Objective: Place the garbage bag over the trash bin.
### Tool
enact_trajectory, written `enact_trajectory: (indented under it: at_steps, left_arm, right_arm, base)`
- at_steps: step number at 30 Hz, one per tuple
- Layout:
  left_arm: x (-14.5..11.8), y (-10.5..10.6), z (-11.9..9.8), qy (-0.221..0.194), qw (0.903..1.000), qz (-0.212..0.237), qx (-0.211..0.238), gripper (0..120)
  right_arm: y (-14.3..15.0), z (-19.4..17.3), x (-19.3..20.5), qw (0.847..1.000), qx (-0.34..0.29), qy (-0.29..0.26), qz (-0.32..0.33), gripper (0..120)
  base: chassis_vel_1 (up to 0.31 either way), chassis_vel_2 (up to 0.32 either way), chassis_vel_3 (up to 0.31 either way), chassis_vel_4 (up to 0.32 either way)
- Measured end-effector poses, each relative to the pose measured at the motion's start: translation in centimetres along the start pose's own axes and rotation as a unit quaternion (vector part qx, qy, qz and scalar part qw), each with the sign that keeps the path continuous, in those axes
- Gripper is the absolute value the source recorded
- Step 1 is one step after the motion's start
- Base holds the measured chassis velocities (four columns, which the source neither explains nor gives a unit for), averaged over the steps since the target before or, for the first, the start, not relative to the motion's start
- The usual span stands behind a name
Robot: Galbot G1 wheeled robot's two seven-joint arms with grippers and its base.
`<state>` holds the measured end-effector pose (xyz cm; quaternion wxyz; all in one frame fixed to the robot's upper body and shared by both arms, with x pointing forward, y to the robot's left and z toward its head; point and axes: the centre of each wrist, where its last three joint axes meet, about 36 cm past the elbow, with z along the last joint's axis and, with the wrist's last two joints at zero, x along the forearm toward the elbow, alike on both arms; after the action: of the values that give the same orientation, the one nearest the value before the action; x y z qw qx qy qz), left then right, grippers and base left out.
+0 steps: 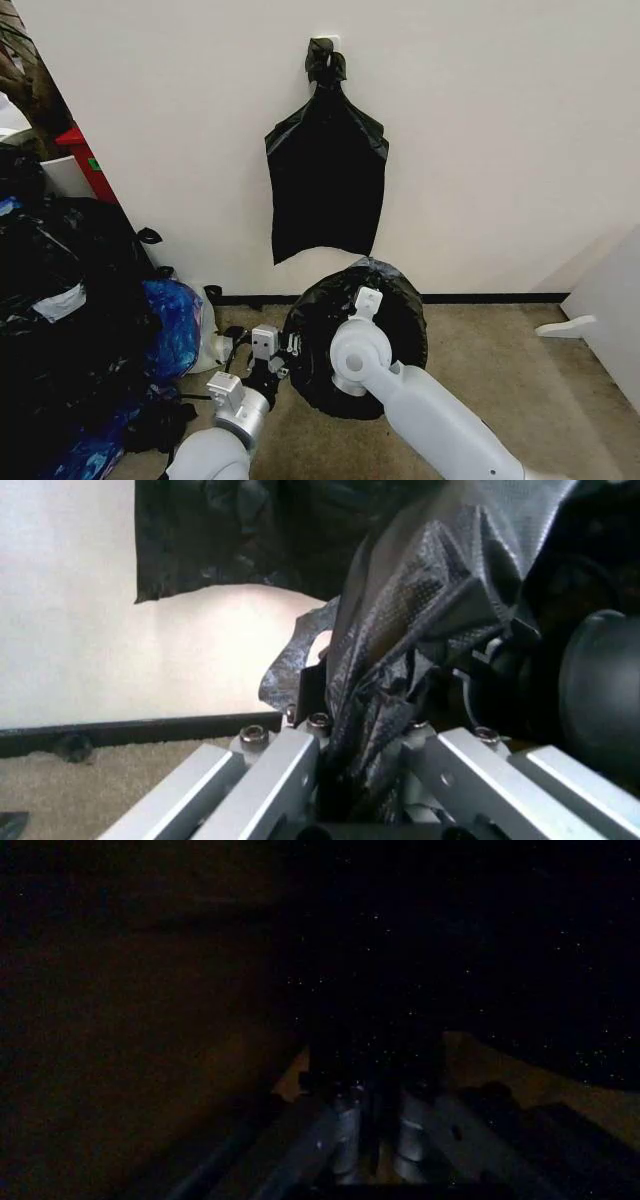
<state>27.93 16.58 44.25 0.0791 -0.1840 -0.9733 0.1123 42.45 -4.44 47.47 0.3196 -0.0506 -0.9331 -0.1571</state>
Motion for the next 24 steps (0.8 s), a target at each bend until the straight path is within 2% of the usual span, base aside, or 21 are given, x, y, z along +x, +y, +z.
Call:
enact_trajectory:
  at_steps: [5, 12, 19, 24]
  left_arm:
    - [-0.6, 0.3, -0.1, -0.005, 0.9999, -0.008, 0.003, 1]
    - [-0.4, 0.1, -0.3, -0.005, 0.9999, -0.007, 0.006, 1]
    - [-0.5, 0.0, -0.4, -0.007, 0.9999, -0.005, 0.007, 1]
    - [-0.4, 0.0, -0.5, -0.008, 0.9999, -0.006, 0.006, 1]
  right_arm:
    - [-0.2, 1.5, 1.8, 1.000, 0.006, 0.013, -0.018, 0]
    - [0.9, 2.8, 1.5, 0.999, 0.013, 0.024, -0.034, 0]
    - [2.1, 3.3, 2.1, 0.998, 0.014, 0.029, -0.051, 0]
    - [1.5, 3.0, 2.3, 0.999, 0.015, 0.023, -0.045, 0]
  base:
    - [0.000, 0.000, 0.000, 0.000]
    - [0.000, 0.000, 0.000, 0.000]
    - [0.000, 0.000, 0.000, 0.000]
    - [0.000, 0.000, 0.000, 0.000]
